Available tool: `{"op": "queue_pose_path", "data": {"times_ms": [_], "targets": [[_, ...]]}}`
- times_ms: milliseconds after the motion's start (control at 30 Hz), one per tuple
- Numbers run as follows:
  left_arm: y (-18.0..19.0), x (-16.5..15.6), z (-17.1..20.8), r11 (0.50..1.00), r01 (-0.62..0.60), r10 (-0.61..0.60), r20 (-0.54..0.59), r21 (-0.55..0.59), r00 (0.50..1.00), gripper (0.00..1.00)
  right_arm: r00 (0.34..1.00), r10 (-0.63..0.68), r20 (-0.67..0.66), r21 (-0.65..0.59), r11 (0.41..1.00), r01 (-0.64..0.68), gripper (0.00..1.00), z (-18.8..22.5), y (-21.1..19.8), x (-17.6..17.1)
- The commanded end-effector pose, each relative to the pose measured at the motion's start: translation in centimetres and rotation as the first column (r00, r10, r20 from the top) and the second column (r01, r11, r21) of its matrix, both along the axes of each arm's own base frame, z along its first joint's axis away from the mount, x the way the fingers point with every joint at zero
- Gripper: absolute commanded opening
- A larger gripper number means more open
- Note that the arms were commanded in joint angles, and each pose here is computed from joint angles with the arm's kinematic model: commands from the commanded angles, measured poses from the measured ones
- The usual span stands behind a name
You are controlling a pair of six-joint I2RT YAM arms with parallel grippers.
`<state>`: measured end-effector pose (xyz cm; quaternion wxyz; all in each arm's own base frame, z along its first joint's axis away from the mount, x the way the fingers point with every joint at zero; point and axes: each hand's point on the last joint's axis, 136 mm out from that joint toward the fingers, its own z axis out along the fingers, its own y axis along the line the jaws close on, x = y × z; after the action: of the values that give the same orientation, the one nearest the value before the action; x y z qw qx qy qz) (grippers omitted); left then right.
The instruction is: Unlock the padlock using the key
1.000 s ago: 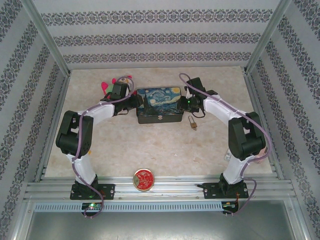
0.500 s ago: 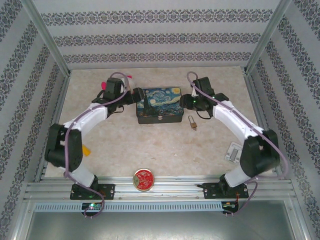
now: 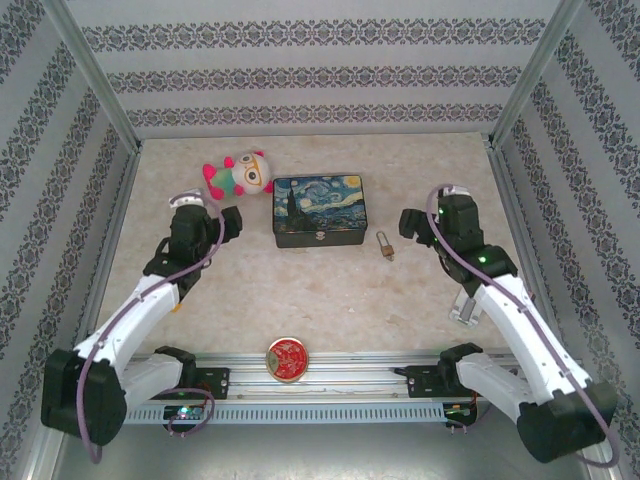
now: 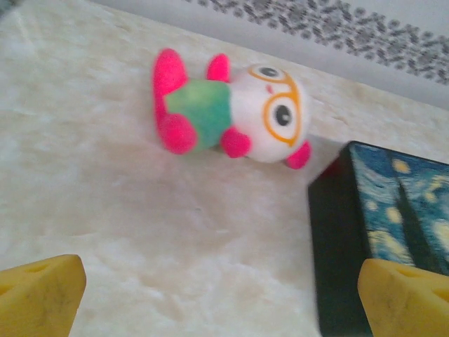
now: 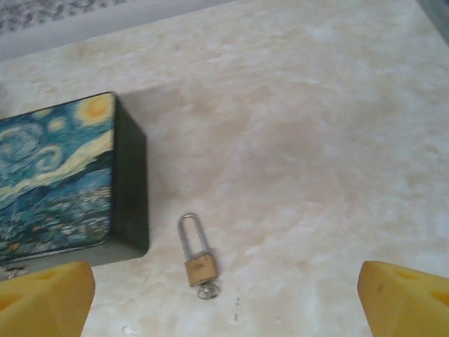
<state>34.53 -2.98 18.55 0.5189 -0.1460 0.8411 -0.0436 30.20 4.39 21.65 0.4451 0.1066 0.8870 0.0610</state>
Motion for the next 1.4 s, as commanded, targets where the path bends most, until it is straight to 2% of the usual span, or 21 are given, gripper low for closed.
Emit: {"op": "queue_pose_path", "data": {"times_ms": [0,200,467,600,933,1167,1367], "targets": [[3.1,-0.5,2.2,0.988,-0.130,0.117,0.140,0.086,0.983,0.99,0.995,-0.091,0.042,-0.023,0.995,0.092,0.98,-0.3,-2.7,-0.9],[5.6,-2.0,1.0,0.969,-0.219,0.195,0.191,0.113,0.962,0.99,0.977,-0.181,0.112,0.018,0.983,0.180,0.98,-0.7,-5.1,-2.2],[8.9,-1.9,-1.9,0.952,-0.263,0.242,0.140,0.155,0.960,0.99,0.950,-0.271,0.157,0.010,0.962,0.273,0.98,-2.1,-7.0,-2.0],[9.3,-1.1,-3.1,0.952,-0.233,0.208,0.137,0.198,0.968,0.99,0.952,-0.210,0.220,-0.050,0.973,0.227,0.98,-2.7,-6.8,-1.0],[7.4,1.6,-4.2,0.958,-0.088,0.032,0.203,0.274,0.979,0.99,0.911,-0.163,0.378,-0.152,0.960,0.234,0.98,-4.4,-7.4,0.3],[5.4,2.6,-5.5,0.969,0.023,-0.080,0.224,0.247,0.971,0.99,0.927,-0.098,0.363,-0.225,0.956,0.189,0.98,-5.3,-7.1,0.4],[4.1,3.2,-7.2,0.963,0.099,-0.155,0.215,0.250,0.964,0.99,0.924,-0.093,0.370,-0.229,0.955,0.188,0.98,-5.7,-7.1,0.1]]}}
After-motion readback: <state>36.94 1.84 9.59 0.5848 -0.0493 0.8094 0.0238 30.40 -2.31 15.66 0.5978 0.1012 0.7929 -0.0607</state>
